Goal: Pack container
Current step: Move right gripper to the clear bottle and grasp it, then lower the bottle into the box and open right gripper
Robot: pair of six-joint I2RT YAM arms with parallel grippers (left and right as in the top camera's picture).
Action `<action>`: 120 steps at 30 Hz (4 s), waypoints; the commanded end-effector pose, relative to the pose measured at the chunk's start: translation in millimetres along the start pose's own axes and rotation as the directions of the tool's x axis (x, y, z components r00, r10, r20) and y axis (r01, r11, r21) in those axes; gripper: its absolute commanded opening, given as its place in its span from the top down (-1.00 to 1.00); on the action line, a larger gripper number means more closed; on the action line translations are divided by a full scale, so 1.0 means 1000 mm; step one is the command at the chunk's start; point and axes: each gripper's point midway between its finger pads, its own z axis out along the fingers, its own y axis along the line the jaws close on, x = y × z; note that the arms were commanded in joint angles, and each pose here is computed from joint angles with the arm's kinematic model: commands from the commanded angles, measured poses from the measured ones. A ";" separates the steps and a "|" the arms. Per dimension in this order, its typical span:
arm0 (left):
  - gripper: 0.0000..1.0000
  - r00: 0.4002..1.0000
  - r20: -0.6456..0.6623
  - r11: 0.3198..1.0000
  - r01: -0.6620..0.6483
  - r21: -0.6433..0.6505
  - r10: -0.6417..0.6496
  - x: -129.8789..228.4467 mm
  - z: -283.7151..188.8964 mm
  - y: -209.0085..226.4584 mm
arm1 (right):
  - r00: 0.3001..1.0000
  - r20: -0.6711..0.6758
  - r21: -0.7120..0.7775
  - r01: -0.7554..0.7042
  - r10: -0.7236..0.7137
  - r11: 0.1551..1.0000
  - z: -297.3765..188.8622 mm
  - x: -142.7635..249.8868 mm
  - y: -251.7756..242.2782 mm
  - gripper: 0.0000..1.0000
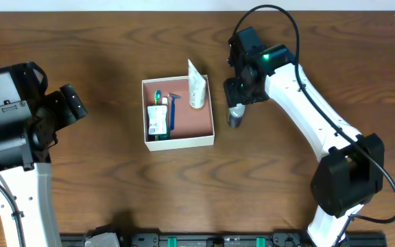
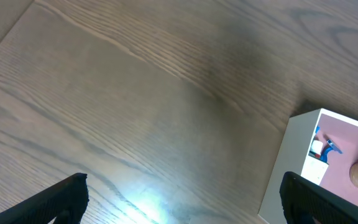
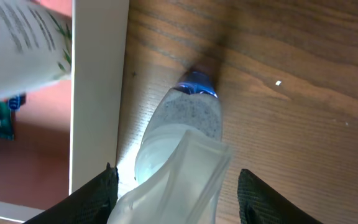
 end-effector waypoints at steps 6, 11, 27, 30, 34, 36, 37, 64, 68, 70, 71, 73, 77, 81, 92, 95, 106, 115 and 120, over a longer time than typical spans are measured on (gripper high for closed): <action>-0.96 1.000 0.009 1.000 0.014 -0.014 -0.014 -0.003 -0.002 0.003 | 0.999 -0.027 0.026 -0.040 0.041 0.999 0.023 0.006 -0.002 -0.42; -0.96 1.000 0.009 1.000 0.015 -0.014 -0.015 -0.003 -0.002 0.004 | 0.998 -0.009 0.021 -0.057 0.058 0.998 0.026 0.001 -0.001 -0.19; -0.96 1.000 0.009 1.000 0.014 -0.014 -0.014 -0.003 -0.002 0.003 | 0.997 -0.004 0.019 -0.082 0.082 0.996 0.027 0.001 0.000 0.16; -0.96 1.000 0.009 1.000 0.014 -0.014 -0.014 -0.003 -0.002 0.003 | 0.997 -0.003 0.019 -0.081 0.081 0.997 0.027 0.000 0.000 0.24; -0.96 1.000 0.009 1.000 0.015 -0.014 -0.015 -0.003 -0.002 0.004 | 0.996 0.040 0.040 -0.076 0.074 0.996 0.016 -0.006 -0.004 0.28; -0.96 1.000 0.009 1.000 0.014 -0.014 -0.014 -0.003 -0.002 0.003 | 0.996 0.074 0.037 -0.049 0.046 0.998 0.001 -0.012 -0.002 0.28; -0.96 1.000 0.009 1.000 0.015 -0.014 -0.015 -0.003 -0.002 0.004 | 0.995 0.093 0.031 -0.040 0.037 0.999 -0.010 -0.014 -0.001 0.29; -0.96 1.000 0.009 1.000 0.015 -0.014 -0.015 -0.003 -0.002 0.004 | 0.931 0.308 -0.121 0.241 -0.195 0.963 -0.102 0.020 0.137 0.35; -0.96 1.000 0.009 1.000 0.015 -0.014 -0.015 -0.003 -0.002 0.004 | 0.948 0.263 -0.106 0.212 -0.178 0.972 -0.073 0.014 0.137 0.34; -0.96 1.000 0.009 1.000 0.014 -0.014 -0.014 -0.003 -0.002 0.003 | 0.953 0.242 -0.097 0.211 -0.183 0.973 -0.059 0.013 0.138 0.35; -0.96 1.000 0.009 1.000 0.014 -0.014 -0.014 -0.003 -0.002 0.003 | 0.954 0.237 -0.081 0.207 -0.183 0.975 -0.051 0.010 0.137 0.36; -0.96 1.000 0.009 1.000 0.014 -0.014 -0.014 -0.003 -0.002 0.003 | 0.952 0.244 -0.030 0.195 -0.182 0.980 -0.040 0.003 0.131 0.36; -0.96 1.000 0.009 1.000 0.014 -0.014 -0.014 -0.003 -0.002 0.003 | 0.953 0.245 -0.003 0.183 -0.177 0.983 -0.026 -0.004 0.128 0.35; -0.96 1.000 0.009 1.000 0.015 -0.014 -0.015 -0.003 -0.002 0.004 | 0.953 0.248 -0.015 0.183 -0.174 0.983 -0.028 -0.005 0.129 0.38; -0.96 1.000 0.009 1.000 0.015 -0.014 -0.015 -0.003 -0.002 0.004 | 0.941 0.301 -0.029 0.173 -0.157 0.984 -0.039 -0.017 0.128 0.39; -0.96 1.000 0.009 1.000 0.014 -0.014 -0.014 -0.003 -0.002 0.003 | 0.947 0.276 -0.013 0.173 -0.163 0.985 -0.037 -0.011 0.124 0.39; -0.96 1.000 0.009 1.000 0.014 -0.014 -0.014 -0.003 -0.002 0.003 | 0.967 0.177 0.069 0.173 -0.183 0.983 -0.030 0.011 0.103 0.24; -0.96 1.000 0.009 1.000 0.015 -0.014 -0.015 -0.003 -0.002 0.004 | 0.972 0.143 0.082 0.177 -0.187 0.981 -0.021 0.020 0.098 0.10; -0.96 1.000 0.009 1.000 0.015 -0.014 -0.015 -0.003 -0.002 0.004 | 0.972 0.145 0.081 0.176 -0.186 0.981 -0.021 0.020 0.098 -0.13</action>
